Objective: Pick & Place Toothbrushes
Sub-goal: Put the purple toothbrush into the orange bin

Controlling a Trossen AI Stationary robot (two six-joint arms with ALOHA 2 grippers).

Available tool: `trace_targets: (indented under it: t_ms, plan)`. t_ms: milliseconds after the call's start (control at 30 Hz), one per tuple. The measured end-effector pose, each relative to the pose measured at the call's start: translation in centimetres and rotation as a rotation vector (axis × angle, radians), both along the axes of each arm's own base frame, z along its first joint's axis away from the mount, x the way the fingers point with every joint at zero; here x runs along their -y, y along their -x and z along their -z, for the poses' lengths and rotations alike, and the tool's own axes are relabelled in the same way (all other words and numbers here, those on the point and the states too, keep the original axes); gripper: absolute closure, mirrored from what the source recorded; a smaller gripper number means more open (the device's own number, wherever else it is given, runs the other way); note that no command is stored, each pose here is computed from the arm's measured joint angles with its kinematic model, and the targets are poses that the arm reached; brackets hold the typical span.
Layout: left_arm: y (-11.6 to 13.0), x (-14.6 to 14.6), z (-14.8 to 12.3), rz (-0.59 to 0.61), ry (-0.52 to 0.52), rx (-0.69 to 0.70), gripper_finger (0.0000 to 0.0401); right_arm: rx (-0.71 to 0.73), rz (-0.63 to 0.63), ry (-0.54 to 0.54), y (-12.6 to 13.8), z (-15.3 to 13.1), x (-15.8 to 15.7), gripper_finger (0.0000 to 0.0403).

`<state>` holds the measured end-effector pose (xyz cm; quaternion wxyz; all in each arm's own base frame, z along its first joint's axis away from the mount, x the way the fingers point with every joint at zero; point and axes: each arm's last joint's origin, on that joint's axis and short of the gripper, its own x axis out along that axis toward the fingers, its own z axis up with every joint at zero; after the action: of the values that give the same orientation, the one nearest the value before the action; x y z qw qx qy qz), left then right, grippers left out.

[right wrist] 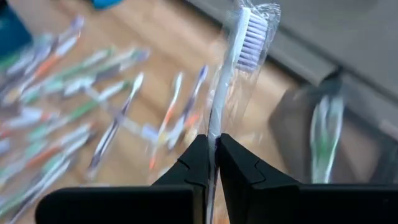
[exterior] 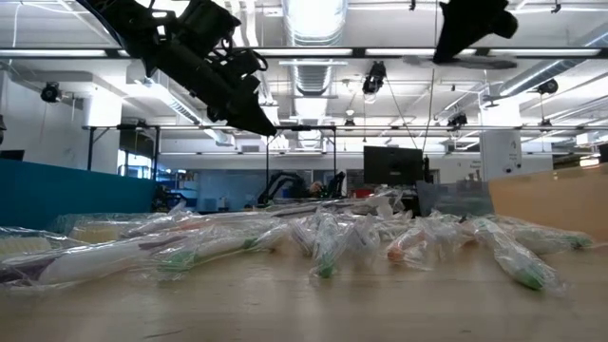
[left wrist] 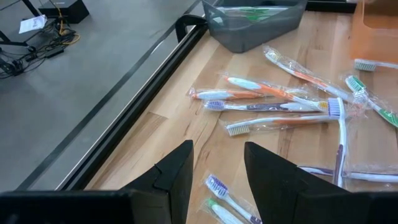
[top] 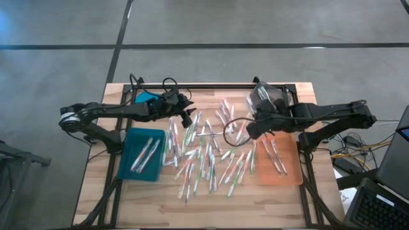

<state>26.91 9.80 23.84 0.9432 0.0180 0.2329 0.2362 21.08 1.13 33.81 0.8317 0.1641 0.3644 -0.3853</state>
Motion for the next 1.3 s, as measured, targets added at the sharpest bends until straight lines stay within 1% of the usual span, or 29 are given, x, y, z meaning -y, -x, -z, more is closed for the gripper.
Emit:
trace_targets:
  t_ms: [133,233,533,800,967,1100,1200,1300]
  plan:
    - [0.0,0.0,0.0,0.0,0.0,0.001,0.0252,-0.034,0.013,-0.109,0.7,0.4,-1.0,0.0385]
    - [0.0,0.0,0.0,0.0,0.0,0.0,0.0252,-0.037,0.034,-0.151,1.2,0.6,-2.0,0.0385]
    - [0.0,0.0,0.0,0.0,0.0,0.0,0.0252,-0.023,0.114,-0.233,2.8,1.1,-4.8,0.0385]
    - [0.0,0.0,0.0,0.0,0.0,0.0,0.0252,-0.022,0.172,-0.27,4.0,1.8,-6.4,0.0385]
    - [0.0,0.0,0.0,0.0,0.0,0.0,0.0252,-0.057,0.221,-0.312,4.7,3.3,-7.1,0.0385]
    - [0.0,0.0,0.0,0.0,0.0,0.0,0.0252,-0.118,0.259,-0.339,5.2,4.8,-7.4,0.0385]
    - [0.0,0.0,0.0,0.0,0.0,0.0,0.0252,-0.165,0.283,-0.341,5.5,6.0,-7.3,0.0385]
    - [0.0,0.0,0.0,0.0,0.0,0.0,0.0252,-0.217,0.279,-0.339,5.8,7.2,-7.3,0.0385]
